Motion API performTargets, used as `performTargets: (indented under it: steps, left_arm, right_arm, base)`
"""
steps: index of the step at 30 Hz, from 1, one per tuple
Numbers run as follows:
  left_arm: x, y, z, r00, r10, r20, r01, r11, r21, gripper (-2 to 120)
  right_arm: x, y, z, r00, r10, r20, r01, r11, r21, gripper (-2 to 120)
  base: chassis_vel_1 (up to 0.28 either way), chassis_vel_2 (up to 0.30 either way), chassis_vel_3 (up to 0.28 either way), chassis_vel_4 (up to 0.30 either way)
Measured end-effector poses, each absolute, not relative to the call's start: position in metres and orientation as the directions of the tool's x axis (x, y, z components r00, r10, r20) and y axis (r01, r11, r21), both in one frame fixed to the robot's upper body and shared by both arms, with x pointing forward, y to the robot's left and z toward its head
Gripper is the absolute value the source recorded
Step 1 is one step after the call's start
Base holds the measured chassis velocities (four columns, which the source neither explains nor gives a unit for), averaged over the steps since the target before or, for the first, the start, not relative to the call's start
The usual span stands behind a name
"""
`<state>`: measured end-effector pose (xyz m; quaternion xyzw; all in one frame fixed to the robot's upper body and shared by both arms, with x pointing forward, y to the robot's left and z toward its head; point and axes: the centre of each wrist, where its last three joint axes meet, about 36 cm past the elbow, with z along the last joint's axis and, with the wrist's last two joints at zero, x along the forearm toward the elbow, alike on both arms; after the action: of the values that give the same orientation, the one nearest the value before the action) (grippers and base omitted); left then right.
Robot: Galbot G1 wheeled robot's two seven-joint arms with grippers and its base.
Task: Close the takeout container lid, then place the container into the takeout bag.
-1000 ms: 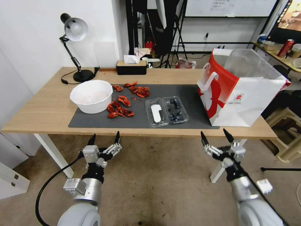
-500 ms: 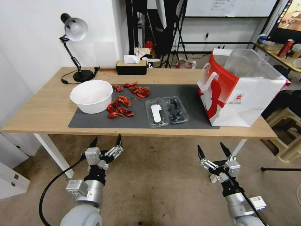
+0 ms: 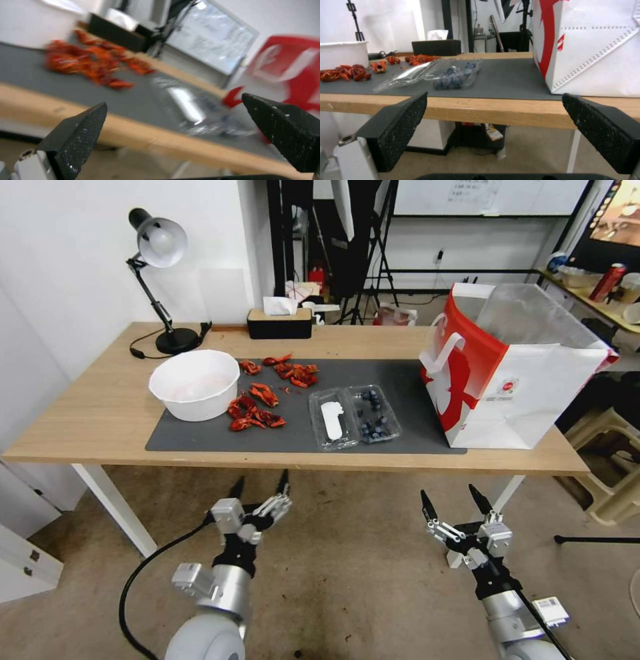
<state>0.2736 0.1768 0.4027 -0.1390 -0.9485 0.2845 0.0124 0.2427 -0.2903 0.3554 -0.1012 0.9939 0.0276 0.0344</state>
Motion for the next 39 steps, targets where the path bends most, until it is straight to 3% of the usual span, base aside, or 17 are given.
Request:
performTargets:
  steps: [3, 4, 6, 7, 9, 10, 12, 25, 33, 39]
  left_arm:
    - [0.279, 0.188, 0.428, -0.931, 0.351, -0.096, 0.326, 0.689, -0.647, 100]
    - [0.279, 0.188, 0.428, -0.931, 0.351, -0.096, 0.326, 0.689, -0.647, 100]
    - [0.29, 0.183, 0.447, -0.898, 0.423, -0.122, 0.372, 0.581, -0.724, 100]
    - [0.29, 0.183, 0.447, -0.898, 0.423, -0.122, 0.372, 0.581, -0.724, 100]
    - [0.299, 0.174, 0.455, -0.866, 0.482, -0.135, 0.395, 0.492, -0.776, 100]
    - [0.299, 0.174, 0.455, -0.866, 0.482, -0.135, 0.395, 0.492, -0.776, 100]
    - [0.312, 0.162, 0.451, -0.831, 0.539, -0.135, 0.404, 0.419, -0.813, 100]
    - [0.351, 0.126, 0.43, -0.73, 0.678, -0.086, 0.392, 0.313, -0.865, 100]
    - [0.379, 0.106, 0.438, -0.726, 0.687, -0.035, 0.356, 0.333, -0.873, 100]
    - [0.403, 0.097, 0.45, -0.726, 0.682, 0.089, 0.263, 0.395, -0.881, 100]
  right_arm:
    - [0.258, -0.291, 0.356, -0.969, -0.235, -0.074, -0.239, 0.97, 0.042, 100]
    - [0.258, -0.291, 0.356, -0.969, -0.235, -0.074, -0.239, 0.97, 0.042, 100]
    - [0.256, -0.292, 0.355, -0.97, -0.236, -0.064, -0.239, 0.97, 0.045, 100]
    - [0.256, -0.292, 0.355, -0.97, -0.236, -0.064, -0.239, 0.97, 0.045, 100]
    - [0.251, -0.294, 0.355, -0.972, -0.23, -0.057, -0.232, 0.972, 0.045, 100]
    - [0.251, -0.294, 0.355, -0.972, -0.23, -0.057, -0.232, 0.972, 0.045, 100]
    - [0.246, -0.294, 0.356, -0.973, -0.226, -0.052, -0.228, 0.973, 0.042, 100]
    - [0.229, -0.291, 0.353, -0.978, -0.205, -0.029, -0.206, 0.978, 0.022, 100]
    - [0.226, -0.292, 0.352, -0.981, -0.195, -0.022, -0.195, 0.981, 0.016, 100]
    - [0.225, -0.292, 0.348, -0.982, -0.187, -0.017, -0.187, 0.982, 0.01, 100]
  base:
    - [0.0, 0.0, 0.0, 0.0]
    - [0.0, 0.0, 0.0, 0.0]
    - [0.0, 0.0, 0.0, 0.0]
    - [0.0, 0.0, 0.0, 0.0]
    - [0.0, 0.0, 0.0, 0.0]
    - [0.0, 0.0, 0.0, 0.0]
    - [0.0, 0.0, 0.0, 0.0]
    - [0.0, 0.0, 0.0, 0.0]
    - [0.0, 0.0, 0.0, 0.0]
    - [0.0, 0.0, 0.0, 0.0]
